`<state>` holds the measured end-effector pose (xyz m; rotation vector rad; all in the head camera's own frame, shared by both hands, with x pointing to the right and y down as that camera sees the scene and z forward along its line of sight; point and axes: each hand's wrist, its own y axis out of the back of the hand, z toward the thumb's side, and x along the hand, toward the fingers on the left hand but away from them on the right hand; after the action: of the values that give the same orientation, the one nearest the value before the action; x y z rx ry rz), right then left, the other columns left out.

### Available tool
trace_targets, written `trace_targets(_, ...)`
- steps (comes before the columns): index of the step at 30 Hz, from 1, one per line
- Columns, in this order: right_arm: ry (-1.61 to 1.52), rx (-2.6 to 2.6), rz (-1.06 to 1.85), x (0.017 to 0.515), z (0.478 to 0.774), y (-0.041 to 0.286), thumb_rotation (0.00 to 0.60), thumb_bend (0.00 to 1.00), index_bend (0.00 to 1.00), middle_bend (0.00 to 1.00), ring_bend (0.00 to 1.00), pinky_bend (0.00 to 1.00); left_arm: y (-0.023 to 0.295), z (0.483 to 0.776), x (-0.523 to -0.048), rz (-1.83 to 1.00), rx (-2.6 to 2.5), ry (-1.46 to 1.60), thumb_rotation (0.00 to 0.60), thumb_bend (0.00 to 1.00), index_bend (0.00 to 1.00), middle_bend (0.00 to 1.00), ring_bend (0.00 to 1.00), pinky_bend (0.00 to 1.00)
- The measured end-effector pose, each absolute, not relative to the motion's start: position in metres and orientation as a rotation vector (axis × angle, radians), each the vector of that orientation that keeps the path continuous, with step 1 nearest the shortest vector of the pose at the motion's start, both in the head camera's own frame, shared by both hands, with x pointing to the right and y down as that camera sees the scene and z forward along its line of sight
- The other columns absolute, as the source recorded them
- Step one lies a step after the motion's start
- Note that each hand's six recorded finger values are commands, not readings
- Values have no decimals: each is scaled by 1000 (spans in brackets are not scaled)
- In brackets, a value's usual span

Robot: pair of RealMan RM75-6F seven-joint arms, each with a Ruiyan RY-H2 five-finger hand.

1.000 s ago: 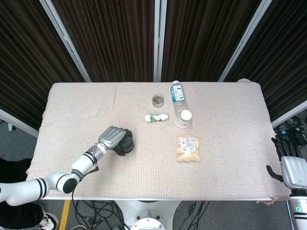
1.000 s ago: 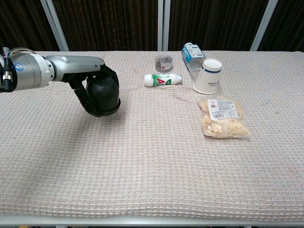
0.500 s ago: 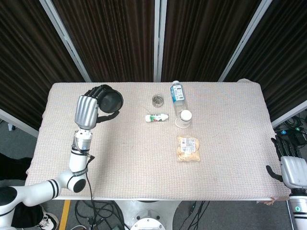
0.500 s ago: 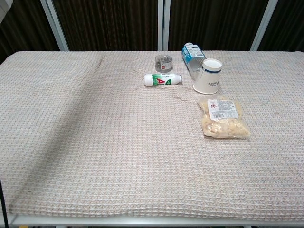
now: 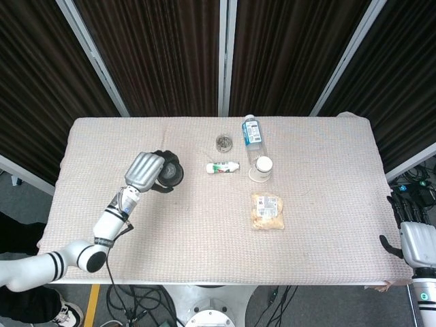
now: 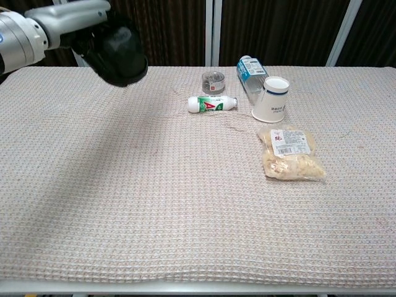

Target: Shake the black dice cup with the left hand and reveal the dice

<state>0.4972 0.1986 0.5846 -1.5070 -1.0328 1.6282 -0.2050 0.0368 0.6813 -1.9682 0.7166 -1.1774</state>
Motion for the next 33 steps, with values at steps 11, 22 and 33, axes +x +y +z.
trace_targets(11, -1032, -1510, 1636, 499, 587, 199, 600, 195, 0, 1, 0, 0, 45, 677, -205, -1284, -2025, 604, 600, 92, 480, 538, 463, 550)
trace_targets(22, -1021, -1515, 1655, 500, 593, 200, 600, 195, 0, 1, 0, 0, 88, 651, -155, -957, -2246, 640, 600, 92, 479, 537, 463, 548)
trace_targets(33, -1036, -1506, 1653, 503, 590, 198, 600, 195, 0, 1, 0, 0, 83, 664, -157, -941, -2157, 563, 600, 91, 436, 536, 463, 542)
